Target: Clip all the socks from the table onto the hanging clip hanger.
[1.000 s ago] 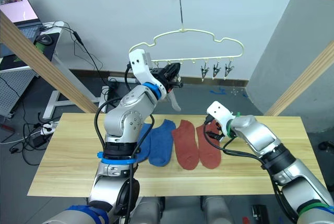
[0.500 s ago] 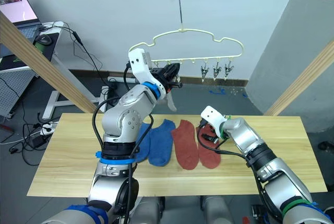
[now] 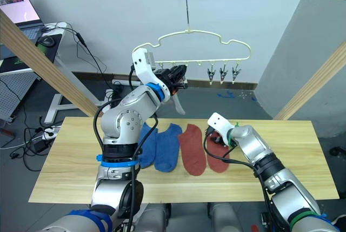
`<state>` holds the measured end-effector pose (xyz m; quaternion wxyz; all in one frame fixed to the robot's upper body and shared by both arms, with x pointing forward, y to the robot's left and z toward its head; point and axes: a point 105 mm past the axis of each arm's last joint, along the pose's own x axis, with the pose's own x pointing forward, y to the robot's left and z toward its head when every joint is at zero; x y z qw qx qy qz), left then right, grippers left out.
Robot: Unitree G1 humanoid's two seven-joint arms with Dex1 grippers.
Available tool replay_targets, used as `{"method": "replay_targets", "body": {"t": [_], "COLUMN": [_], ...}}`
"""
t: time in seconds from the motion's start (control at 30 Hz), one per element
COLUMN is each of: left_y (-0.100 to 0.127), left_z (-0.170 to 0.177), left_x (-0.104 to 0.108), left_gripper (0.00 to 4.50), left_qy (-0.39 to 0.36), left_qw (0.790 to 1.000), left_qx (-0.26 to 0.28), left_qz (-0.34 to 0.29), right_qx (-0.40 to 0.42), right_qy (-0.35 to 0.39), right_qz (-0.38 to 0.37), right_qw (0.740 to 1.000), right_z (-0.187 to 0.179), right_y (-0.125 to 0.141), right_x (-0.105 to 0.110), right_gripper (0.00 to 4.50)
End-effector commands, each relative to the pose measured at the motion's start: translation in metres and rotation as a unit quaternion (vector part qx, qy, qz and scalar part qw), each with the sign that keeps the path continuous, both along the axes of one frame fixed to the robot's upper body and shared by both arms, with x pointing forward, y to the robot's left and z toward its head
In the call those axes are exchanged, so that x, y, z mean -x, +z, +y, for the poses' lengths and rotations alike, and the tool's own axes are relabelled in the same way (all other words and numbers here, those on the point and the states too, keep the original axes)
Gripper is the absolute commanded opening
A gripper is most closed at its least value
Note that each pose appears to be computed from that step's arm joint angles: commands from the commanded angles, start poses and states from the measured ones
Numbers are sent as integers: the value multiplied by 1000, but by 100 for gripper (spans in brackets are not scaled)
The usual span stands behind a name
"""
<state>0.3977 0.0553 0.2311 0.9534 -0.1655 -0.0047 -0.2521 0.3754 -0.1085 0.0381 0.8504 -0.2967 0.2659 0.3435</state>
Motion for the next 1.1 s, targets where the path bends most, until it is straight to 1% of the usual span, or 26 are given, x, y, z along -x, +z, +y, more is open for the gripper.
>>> {"method": "replay_targets", "body": {"t": [0.03,0.1,0.37,0.6,0.7,0.8,0.87,0.93,1.0,1.03,1.1], "left_y": [20,21,22,20,19,19,18,18,17,17,16], "left_z": [-4,-3,0,-1,-1,-1,-1,-1,-1,-1,-1], "left_x": [5,5,1,0,-1,-1,-2,-2,-2,-2,-1], "left_gripper": [20,20,20,20,20,20,20,20,20,20,20], "left_qy": [-23,-27,-29,-30,-30,-30,-29,-29,-28,-28,-28], "left_qw": [999,999,999,999,999,999,999,999,999,999,999], "left_qx": [18,26,27,28,24,24,24,23,23,23,23], "left_qz": [-26,-22,-17,-18,-21,-20,-19,-20,-20,-20,-19], "right_qx": [-1,-7,-26,-20,-25,-22,-20,-14,-7,-4,0], "right_qy": [-9,-10,-13,-9,-5,4,8,-5,-11,-10,-9], "right_qz": [-1,-1,-5,-7,2,18,17,2,-5,-6,-10], "right_qw": [1000,1000,1000,1000,1000,1000,1000,1000,1000,1000,1000], "right_z": [-3,-1,5,4,5,8,10,6,0,-3,-6], "right_y": [-1,0,8,13,14,10,10,15,20,23,29], "right_x": [1,1,3,4,8,15,16,10,5,4,1], "right_gripper": [89,21,21,21,21,77,148,212,212,235,260]}}
